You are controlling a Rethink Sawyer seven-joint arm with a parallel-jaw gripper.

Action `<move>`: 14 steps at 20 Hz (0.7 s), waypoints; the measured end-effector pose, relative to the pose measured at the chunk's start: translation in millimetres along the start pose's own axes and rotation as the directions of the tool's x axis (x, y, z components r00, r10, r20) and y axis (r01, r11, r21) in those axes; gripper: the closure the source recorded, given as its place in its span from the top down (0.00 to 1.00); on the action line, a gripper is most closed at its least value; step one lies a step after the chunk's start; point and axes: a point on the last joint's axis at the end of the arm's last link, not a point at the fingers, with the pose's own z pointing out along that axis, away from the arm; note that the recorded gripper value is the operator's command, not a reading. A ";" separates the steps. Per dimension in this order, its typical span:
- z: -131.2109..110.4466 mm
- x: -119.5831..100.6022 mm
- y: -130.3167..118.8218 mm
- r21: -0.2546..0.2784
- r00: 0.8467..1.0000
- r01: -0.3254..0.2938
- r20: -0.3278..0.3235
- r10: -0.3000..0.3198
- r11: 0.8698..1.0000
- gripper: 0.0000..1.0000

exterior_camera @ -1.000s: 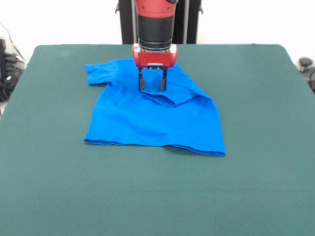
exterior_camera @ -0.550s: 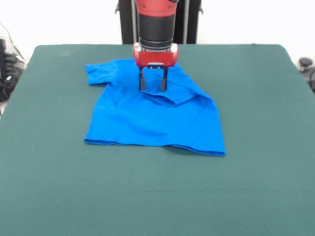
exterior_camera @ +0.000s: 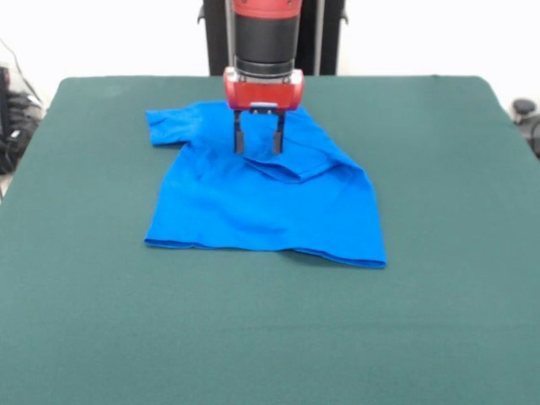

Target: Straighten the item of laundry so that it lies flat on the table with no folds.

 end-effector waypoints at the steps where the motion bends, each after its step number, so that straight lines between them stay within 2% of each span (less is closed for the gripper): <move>1: -0.5 -0.5 -0.2 0.001 1.000 0.000 0.001 0.000 1.000 1.00; 14: -0.9 -2.4 3.3 0.000 1.000 0.008 0.005 -0.008 1.000 1.00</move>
